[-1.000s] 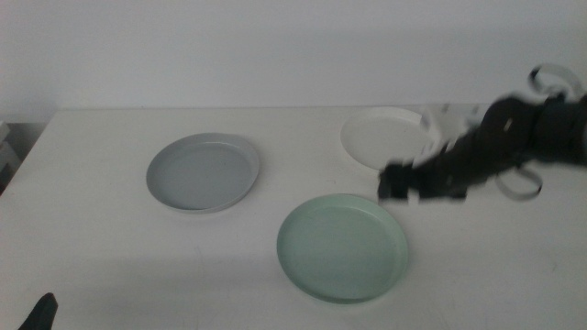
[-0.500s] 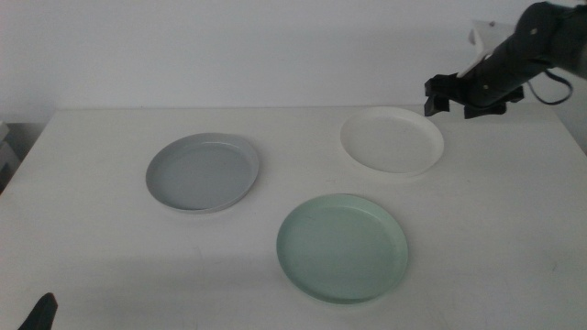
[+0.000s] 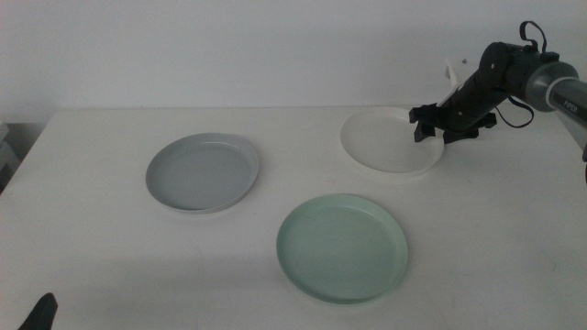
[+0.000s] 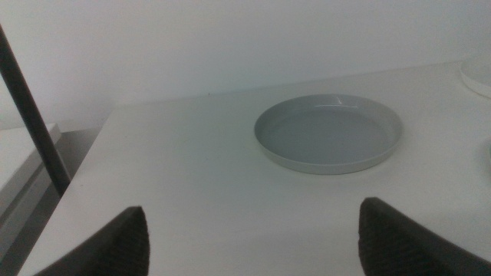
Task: Stack the three bowls on top of each other.
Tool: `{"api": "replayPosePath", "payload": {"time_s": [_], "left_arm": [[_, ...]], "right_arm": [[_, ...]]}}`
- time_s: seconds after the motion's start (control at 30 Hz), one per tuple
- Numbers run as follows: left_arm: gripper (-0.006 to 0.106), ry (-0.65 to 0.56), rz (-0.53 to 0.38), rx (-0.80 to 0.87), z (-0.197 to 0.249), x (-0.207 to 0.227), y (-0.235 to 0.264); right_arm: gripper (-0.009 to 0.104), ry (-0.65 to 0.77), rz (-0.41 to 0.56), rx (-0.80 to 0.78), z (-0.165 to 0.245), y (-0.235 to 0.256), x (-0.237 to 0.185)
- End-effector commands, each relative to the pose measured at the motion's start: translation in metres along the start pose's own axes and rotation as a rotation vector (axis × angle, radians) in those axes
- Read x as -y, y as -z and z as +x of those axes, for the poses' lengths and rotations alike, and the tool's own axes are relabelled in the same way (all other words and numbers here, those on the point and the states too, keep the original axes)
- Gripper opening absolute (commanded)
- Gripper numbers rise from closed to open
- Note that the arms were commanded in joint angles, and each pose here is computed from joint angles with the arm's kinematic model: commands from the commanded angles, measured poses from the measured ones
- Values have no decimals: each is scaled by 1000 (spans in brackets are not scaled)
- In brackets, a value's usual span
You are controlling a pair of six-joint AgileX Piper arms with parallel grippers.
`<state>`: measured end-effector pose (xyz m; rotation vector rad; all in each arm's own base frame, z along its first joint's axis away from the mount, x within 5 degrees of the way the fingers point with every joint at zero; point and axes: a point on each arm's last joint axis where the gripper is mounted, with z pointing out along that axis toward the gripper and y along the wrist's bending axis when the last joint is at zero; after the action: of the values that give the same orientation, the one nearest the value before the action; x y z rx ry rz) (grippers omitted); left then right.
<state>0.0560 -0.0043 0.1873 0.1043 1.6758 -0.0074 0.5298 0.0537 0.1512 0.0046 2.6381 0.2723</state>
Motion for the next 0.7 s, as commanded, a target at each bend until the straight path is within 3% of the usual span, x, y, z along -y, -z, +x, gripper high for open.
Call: {"api": "replayPosePath", "payload": {"time_s": [0.0, 0.13, 0.27, 0.5, 0.67], "left_arm": [[105, 15, -10, 80, -8, -1, 1], [105, 15, -10, 80, -8, -1, 1], [105, 15, -10, 80, -8, -1, 1], [105, 15, -10, 80, -8, -1, 1], [105, 15, -10, 80, -8, -1, 1]], "right_arm": [[45, 13, 0, 137, -25, 39, -3], [34, 25, 10, 133, -24, 36, -2], [-1, 33, 17, 141, -25, 36, -1], [-1, 33, -8, 227, -29, 80, -10], [-1, 22, -48, 302, 6, 135, -21]]}}
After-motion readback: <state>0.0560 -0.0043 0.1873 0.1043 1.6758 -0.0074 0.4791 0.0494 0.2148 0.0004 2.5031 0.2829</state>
